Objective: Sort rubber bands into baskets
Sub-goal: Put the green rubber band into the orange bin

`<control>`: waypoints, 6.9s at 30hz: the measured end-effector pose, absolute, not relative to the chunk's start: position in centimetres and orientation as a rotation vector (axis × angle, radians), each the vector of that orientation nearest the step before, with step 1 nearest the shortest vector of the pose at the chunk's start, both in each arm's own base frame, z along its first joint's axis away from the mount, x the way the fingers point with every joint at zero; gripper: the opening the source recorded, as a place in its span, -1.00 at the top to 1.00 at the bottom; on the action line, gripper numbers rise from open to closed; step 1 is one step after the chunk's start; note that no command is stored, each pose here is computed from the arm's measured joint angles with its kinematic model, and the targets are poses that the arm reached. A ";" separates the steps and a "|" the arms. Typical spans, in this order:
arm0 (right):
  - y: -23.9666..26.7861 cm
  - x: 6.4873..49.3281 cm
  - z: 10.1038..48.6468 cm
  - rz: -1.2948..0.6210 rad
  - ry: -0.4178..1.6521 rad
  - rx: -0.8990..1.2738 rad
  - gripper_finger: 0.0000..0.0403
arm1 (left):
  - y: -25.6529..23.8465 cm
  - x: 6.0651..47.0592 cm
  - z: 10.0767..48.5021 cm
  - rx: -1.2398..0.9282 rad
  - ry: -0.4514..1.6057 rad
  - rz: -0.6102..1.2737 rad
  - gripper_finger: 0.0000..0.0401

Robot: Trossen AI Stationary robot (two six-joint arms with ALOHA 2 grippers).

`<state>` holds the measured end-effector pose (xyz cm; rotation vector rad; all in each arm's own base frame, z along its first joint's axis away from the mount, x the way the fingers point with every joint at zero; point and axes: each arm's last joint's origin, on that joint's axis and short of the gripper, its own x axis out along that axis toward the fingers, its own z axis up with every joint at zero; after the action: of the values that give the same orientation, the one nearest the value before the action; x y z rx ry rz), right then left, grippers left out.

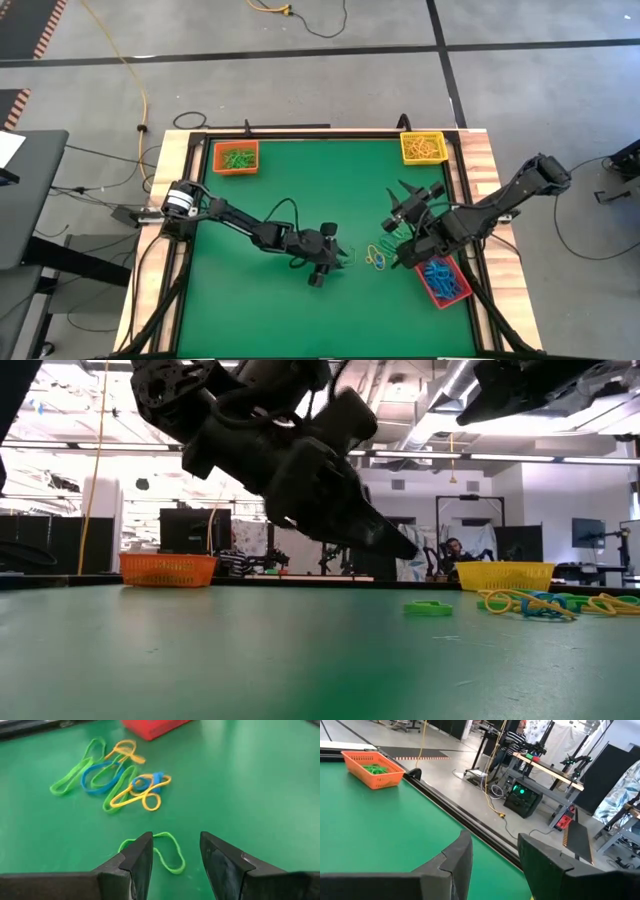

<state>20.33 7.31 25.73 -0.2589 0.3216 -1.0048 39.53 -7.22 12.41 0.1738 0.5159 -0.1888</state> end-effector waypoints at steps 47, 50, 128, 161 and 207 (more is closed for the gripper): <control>7.6 20.5 25.7 -0.969 0.352 -0.241 0.05 | -7.0 41.1 10.4 0.171 0.691 -0.260 0.93; 7.6 20.5 25.7 -0.970 0.352 -0.241 0.05 | -7.0 41.1 10.4 0.182 0.690 -0.254 0.99; 7.6 20.5 25.5 -0.946 0.388 -0.225 0.05 | 16.5 14.2 19.3 -0.234 1.223 0.914 0.34; 8.1 22.7 20.6 -0.761 0.885 -0.110 0.05 | 3.7 20.2 23.1 -0.127 0.446 0.184 0.16; 2.5 20.8 15.3 -0.556 1.381 0.341 0.05 | -1.7 24.3 15.3 -0.067 0.350 -0.002 0.16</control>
<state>20.77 2.49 15.30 0.3405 1.3806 -0.5560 24.33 -1.74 15.29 -0.0670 0.3496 -0.0023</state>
